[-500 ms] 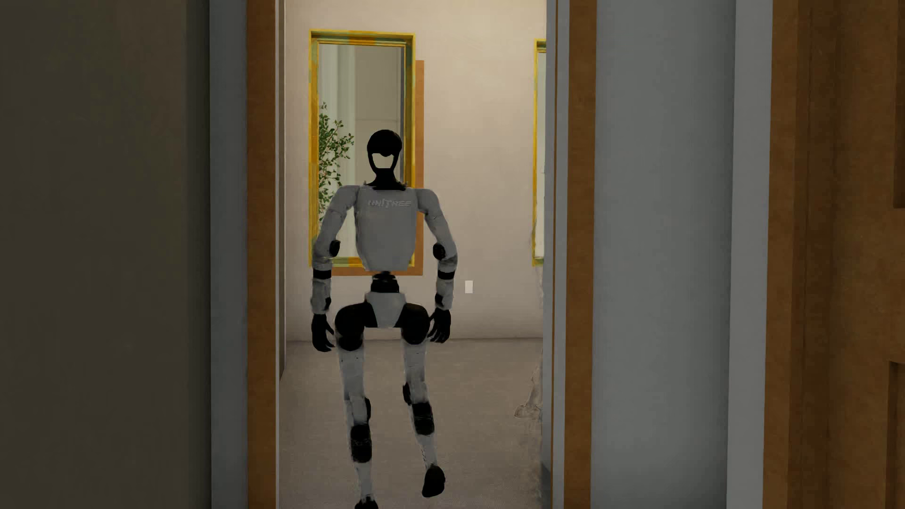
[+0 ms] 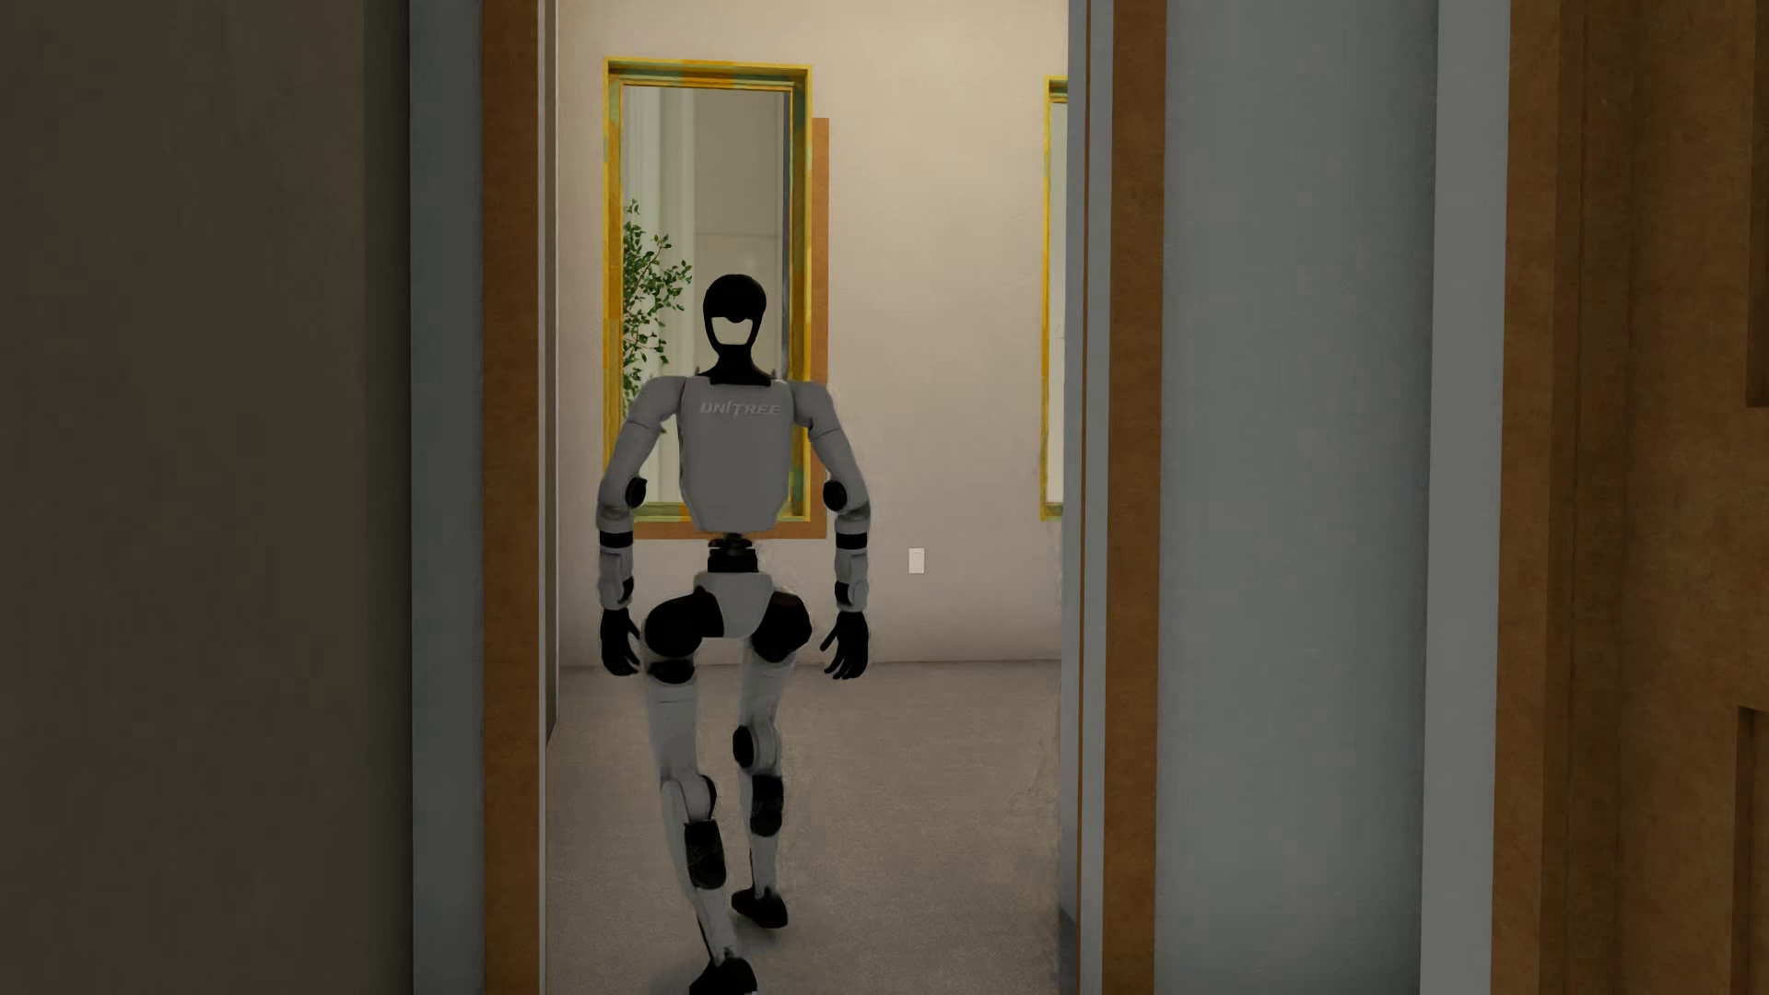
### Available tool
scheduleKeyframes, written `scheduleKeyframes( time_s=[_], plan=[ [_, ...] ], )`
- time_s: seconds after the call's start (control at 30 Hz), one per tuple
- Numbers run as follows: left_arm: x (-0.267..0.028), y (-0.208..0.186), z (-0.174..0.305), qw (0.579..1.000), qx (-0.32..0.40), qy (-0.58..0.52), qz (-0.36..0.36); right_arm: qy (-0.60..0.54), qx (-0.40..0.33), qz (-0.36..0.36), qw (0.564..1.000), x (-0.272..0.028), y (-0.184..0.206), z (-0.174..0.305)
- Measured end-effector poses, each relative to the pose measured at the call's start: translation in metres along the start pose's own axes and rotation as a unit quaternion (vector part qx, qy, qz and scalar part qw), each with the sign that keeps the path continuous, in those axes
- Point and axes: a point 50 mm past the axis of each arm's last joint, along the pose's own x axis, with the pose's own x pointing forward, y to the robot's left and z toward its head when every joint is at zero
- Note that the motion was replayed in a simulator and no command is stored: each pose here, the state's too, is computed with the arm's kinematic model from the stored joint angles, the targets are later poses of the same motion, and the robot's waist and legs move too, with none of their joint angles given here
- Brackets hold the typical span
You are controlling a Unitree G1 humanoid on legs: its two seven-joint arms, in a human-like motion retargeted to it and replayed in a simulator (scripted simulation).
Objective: Circle the corner
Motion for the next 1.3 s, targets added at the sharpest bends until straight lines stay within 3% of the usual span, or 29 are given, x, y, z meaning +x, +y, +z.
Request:
scheduleKeyframes(
  time_s=[0.2, 0.23, 0.27, 0.37, 0.57, 0.7, 0.83, 0.97, 1.1, 1.3],
  plan=[
    [-0.002, -0.034, -0.003, 0.999, -0.045, 0.005, -0.030, 0.038, -0.031, 0.015, 0.999, 0.000, 0.006, -0.015],
    [-0.004, -0.039, -0.007, 0.997, -0.065, 0.012, -0.029, 0.014, 0.019, -0.023, 0.999, 0.001, -0.015, -0.004],
    [-0.005, -0.040, -0.007, 0.998, -0.053, 0.009, -0.034, -0.025, 0.025, -0.038, 0.999, 0.002, -0.025, 0.016],
    [-0.004, -0.017, -0.003, 1.000, -0.018, -0.005, -0.016, -0.156, 0.034, -0.069, 0.985, -0.007, -0.047, 0.079],
    [-0.009, 0.046, -0.014, 0.994, -0.062, 0.013, 0.083, -0.291, 0.032, -0.093, 0.952, -0.030, -0.065, 0.148],
    [-0.009, 0.038, -0.016, 0.996, -0.050, 0.017, 0.070, -0.230, 0.018, -0.070, 0.971, -0.016, -0.050, 0.118],
    [-0.011, 0.005, -0.030, 0.996, -0.068, 0.041, 0.032, -0.049, 0.025, -0.039, 0.998, 0.002, -0.026, 0.029],
    [-0.012, -0.040, -0.043, 0.995, -0.042, 0.079, -0.036, 0.087, 0.046, -0.023, 0.995, -0.010, -0.007, -0.048],
    [-0.016, -0.039, -0.042, 0.997, -0.030, 0.063, -0.039, 0.059, 0.033, -0.020, 0.998, -0.010, -0.008, -0.038],
    [-0.019, 0.010, -0.062, 0.994, -0.005, 0.108, 0.016, -0.047, 0.062, -0.040, 0.996, -0.002, -0.018, 0.019]
  ],
)
